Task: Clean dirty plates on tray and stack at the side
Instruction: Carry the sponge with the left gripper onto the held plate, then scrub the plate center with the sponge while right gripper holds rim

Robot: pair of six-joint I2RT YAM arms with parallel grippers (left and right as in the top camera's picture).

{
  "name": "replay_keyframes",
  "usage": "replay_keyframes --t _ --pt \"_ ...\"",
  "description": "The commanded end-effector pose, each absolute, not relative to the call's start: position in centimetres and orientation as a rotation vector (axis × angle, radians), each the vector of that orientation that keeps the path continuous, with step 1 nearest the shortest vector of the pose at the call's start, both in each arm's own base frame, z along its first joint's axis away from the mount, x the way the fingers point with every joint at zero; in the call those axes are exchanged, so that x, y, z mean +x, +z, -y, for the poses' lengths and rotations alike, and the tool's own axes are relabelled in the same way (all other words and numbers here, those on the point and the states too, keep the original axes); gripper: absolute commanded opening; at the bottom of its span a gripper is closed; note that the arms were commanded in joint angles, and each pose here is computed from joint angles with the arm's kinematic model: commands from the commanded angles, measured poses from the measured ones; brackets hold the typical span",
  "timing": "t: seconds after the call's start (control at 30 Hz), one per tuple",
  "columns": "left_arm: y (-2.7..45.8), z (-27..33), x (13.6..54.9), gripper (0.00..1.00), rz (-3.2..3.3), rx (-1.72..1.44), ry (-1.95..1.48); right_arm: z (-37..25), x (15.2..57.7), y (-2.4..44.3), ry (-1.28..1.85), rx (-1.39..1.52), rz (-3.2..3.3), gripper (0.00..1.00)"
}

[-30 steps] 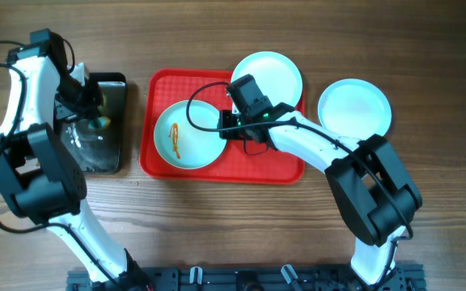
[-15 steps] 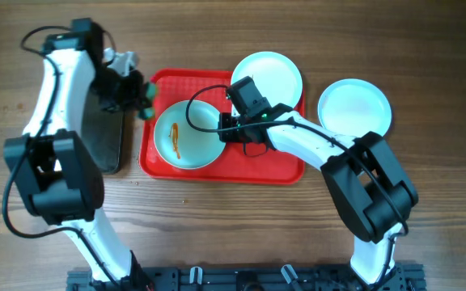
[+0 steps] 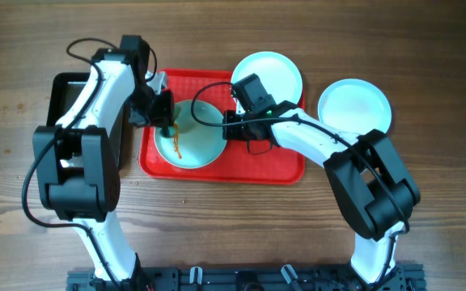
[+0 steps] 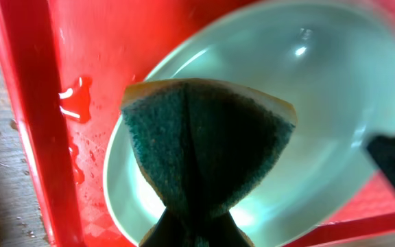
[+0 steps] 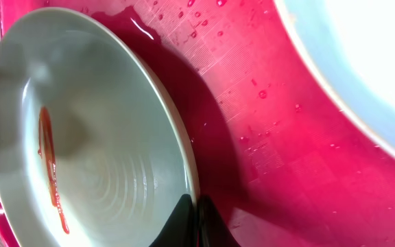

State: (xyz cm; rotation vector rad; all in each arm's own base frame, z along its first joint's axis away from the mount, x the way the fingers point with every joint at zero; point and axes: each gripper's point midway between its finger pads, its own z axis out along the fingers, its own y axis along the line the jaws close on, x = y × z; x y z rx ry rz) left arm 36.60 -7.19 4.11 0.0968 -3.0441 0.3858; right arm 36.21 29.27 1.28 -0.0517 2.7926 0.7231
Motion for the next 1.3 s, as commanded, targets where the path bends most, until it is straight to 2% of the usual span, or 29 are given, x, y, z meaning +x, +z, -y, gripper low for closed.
replay_keyframes --t 0.0,0.17,0.3,0.4,0.57,0.73,0.83,0.93,1.1,1.27 --pt "2.0 7.6 34.9 0.04 2.995 0.126 0.341 -29.7 37.0 1.5 0.752 -0.015 -2.777 0.04" --pt "-0.4 9.3 34.2 0.04 3.013 0.176 0.303 -29.9 37.4 1.7 0.765 0.011 -2.76 0.04" --pt "-2.9 8.1 33.9 0.04 3.059 0.419 0.079 -29.9 37.4 1.7 0.764 0.009 -2.76 0.04" --pt "-3.3 8.1 34.1 0.04 3.054 0.557 0.062 -30.0 37.4 1.7 0.765 0.009 -2.76 0.04" --pt "-3.3 8.2 34.2 0.04 3.068 0.508 0.073 -30.0 37.4 1.7 0.763 -0.001 -2.758 0.04" --pt "-3.3 8.2 34.2 0.04 3.079 0.445 0.074 -30.1 37.0 0.6 0.761 -0.003 -2.785 0.18" --pt "-3.3 8.2 34.2 0.04 3.079 0.445 0.074 -30.7 36.5 0.0 0.814 -0.009 -2.809 0.18" --pt "-3.3 8.2 34.2 0.04 3.082 0.425 0.074 -30.7 36.3 -0.3 0.814 0.008 -2.82 0.04" --pt "-2.9 7.0 35.1 0.04 3.128 0.197 0.074 -30.6 36.1 -0.4 0.81 0.021 -2.833 0.04" --pt "-2.5 3.0 37.5 0.04 3.214 0.277 -0.105 -30.5 36.1 -0.5 0.809 0.021 -2.834 0.04"
